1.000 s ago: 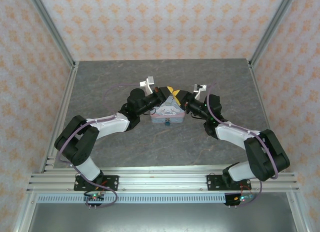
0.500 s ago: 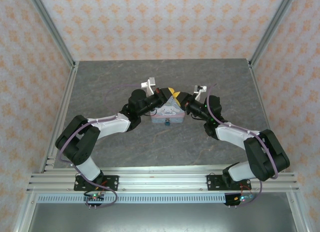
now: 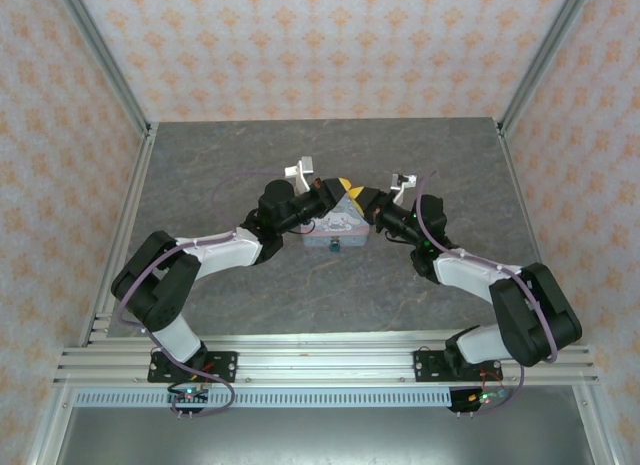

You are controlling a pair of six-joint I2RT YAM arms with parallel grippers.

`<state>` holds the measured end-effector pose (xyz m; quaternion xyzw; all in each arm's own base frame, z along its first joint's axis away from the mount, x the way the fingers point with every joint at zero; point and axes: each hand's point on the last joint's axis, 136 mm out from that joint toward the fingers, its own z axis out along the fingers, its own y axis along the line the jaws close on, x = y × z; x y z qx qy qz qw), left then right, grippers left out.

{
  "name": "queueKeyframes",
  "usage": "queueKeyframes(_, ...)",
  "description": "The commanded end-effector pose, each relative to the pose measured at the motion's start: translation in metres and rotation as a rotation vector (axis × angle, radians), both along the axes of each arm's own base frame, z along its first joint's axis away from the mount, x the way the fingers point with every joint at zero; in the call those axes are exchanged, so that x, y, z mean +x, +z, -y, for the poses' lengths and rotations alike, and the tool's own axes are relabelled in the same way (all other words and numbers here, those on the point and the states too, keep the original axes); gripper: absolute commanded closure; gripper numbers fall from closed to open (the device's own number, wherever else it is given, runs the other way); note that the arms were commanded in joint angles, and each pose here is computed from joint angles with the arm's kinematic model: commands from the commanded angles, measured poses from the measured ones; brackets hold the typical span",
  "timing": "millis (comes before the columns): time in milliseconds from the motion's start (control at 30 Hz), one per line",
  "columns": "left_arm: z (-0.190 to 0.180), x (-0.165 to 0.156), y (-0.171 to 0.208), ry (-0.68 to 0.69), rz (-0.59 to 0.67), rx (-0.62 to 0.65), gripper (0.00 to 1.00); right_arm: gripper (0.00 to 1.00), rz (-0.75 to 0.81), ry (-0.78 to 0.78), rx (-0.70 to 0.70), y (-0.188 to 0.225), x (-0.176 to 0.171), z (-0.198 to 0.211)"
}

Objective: Unlock the padlock with the key

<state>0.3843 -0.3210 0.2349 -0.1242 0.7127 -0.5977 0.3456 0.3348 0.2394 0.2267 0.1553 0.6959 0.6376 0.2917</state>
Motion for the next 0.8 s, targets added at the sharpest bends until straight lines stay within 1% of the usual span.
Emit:
queueKeyframes(0, 0.000, 0.005, 0.017, 0.011, 0.039, -0.022, 1.00, 0.81, 0.048, -0.009, 0.016, 0.011, -0.002, 0.007)
queueKeyframes(100, 0.000, 0.005, 0.017, 0.009, 0.038, -0.021, 1.00, 0.81, 0.046, -0.013, 0.017, 0.011, -0.002, 0.007)
queueKeyframes(233, 0.000, 0.005, 0.016, 0.010, 0.037, -0.020, 1.00, 0.86, 0.043, -0.014, 0.016, 0.010, -0.001, 0.008)
queueKeyframes(433, 0.002, 0.004, 0.016, 0.005, 0.035, -0.018, 1.00, 0.87, 0.049, -0.005, 0.025, 0.014, 0.000, 0.006)
queueKeyframes(500, 0.002, 0.004, 0.016, 0.005, 0.035, -0.017, 1.00, 0.83, 0.057, 0.005, 0.031, 0.017, -0.001, 0.004)
queueKeyframes(600, 0.004, 0.004, 0.015, 0.003, 0.034, -0.018, 1.00, 0.79, 0.063, 0.012, 0.037, 0.020, -0.001, 0.004)
queueKeyframes(767, 0.005, 0.004, 0.015, 0.006, 0.031, -0.020, 1.00, 0.78, 0.065, 0.021, 0.046, 0.022, -0.001, 0.002)
